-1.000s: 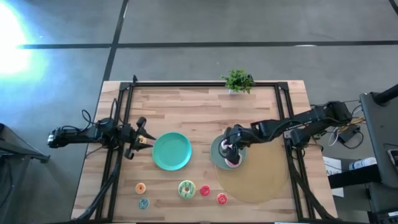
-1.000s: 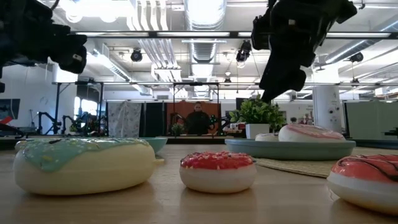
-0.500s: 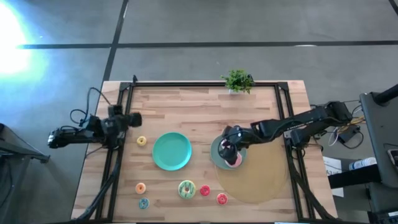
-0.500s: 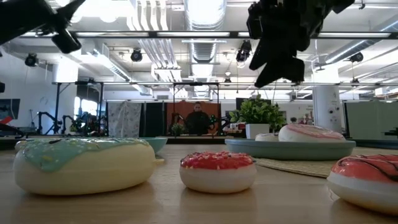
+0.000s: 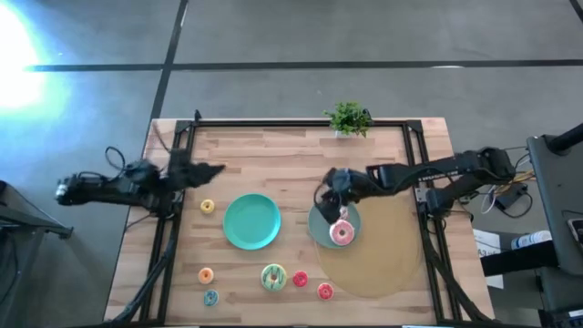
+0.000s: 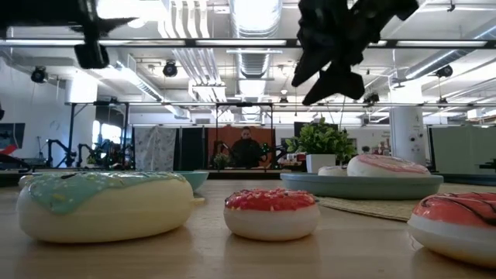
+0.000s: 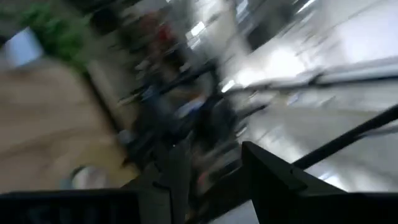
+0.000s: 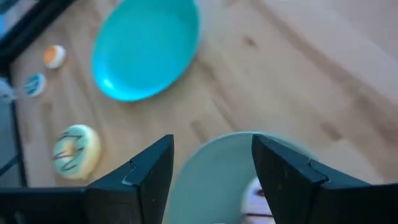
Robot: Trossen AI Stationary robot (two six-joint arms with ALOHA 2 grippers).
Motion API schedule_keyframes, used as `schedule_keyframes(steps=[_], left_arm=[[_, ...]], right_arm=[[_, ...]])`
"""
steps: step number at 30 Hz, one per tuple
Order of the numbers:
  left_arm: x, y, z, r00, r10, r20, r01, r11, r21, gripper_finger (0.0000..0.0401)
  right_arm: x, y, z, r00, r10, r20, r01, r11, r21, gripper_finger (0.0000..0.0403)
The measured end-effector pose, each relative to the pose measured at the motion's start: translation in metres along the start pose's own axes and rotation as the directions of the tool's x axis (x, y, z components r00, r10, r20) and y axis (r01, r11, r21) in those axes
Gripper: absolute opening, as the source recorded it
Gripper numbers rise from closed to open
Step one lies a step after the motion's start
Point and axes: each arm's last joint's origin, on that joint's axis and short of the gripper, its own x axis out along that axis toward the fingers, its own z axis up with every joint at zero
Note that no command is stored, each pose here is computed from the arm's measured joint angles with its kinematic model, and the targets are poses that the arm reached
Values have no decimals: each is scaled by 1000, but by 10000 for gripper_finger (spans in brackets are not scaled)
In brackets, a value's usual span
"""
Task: Pick & Place donuts
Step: Put the large blue donut on the blue plate
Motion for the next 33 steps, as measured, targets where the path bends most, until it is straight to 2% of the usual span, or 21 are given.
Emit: schedule_keyframes(steps=[1,3,6,8,9,11,13,14,16,17,22,24,26,27,31,33], left_arm=[[10,-1,-5,993,80,-87,-78,997,31,120],[25,1,-20,933,244,-265,-219,968,122,120],[43,2,-47,791,439,-426,-338,894,294,120],[48,8,-68,657,564,-500,-385,821,421,120],[51,6,-77,615,593,-519,-388,801,456,120],[57,0,-94,565,614,-552,-393,788,474,120],[57,2,-113,486,663,-569,-433,749,503,120],[60,1,-122,468,667,-580,-444,745,498,119],[65,-10,-135,477,637,-606,-469,767,437,120],[66,-13,-140,471,635,-613,-493,765,414,119],[77,-16,-162,445,647,-620,-638,715,288,120],[84,-17,-168,460,619,-637,-690,700,181,120],[88,-12,-176,441,601,-667,-734,669,117,120],[91,-11,-181,446,581,-681,-736,671,90,120],[103,-13,-199,508,483,-713,-685,728,6,119],[108,-12,-207,499,492,-714,-690,724,17,120]], right_arm=[[-1,-5,3,1000,-6,-6,6,1000,0,208],[-5,-13,7,1000,-21,-21,21,1000,-7,208],[-15,-21,9,999,-39,-37,38,998,-42,208],[-22,-23,10,999,-42,-31,40,997,-65,208],[-26,-24,11,999,-38,-20,36,997,-71,208],[-33,-26,10,999,-37,-9,36,996,-87,208],[-40,-25,12,999,-36,30,39,994,-102,208],[-42,-26,11,998,-42,36,45,993,-107,208],[-47,-27,10,997,-50,59,56,992,-113,208],[-48,-27,10,997,-47,65,54,992,-115,208],[-52,-30,7,995,-63,81,73,990,-120,208],[-52,-30,7,995,-66,81,76,988,-137,208],[-52,-31,6,995,-68,78,79,985,-155,208],[-52,-31,6,995,-70,74,81,983,-162,208],[-52,-32,4,995,-84,55,92,981,-169,208],[-52,-33,3,995,-94,41,99,978,-183,208]])
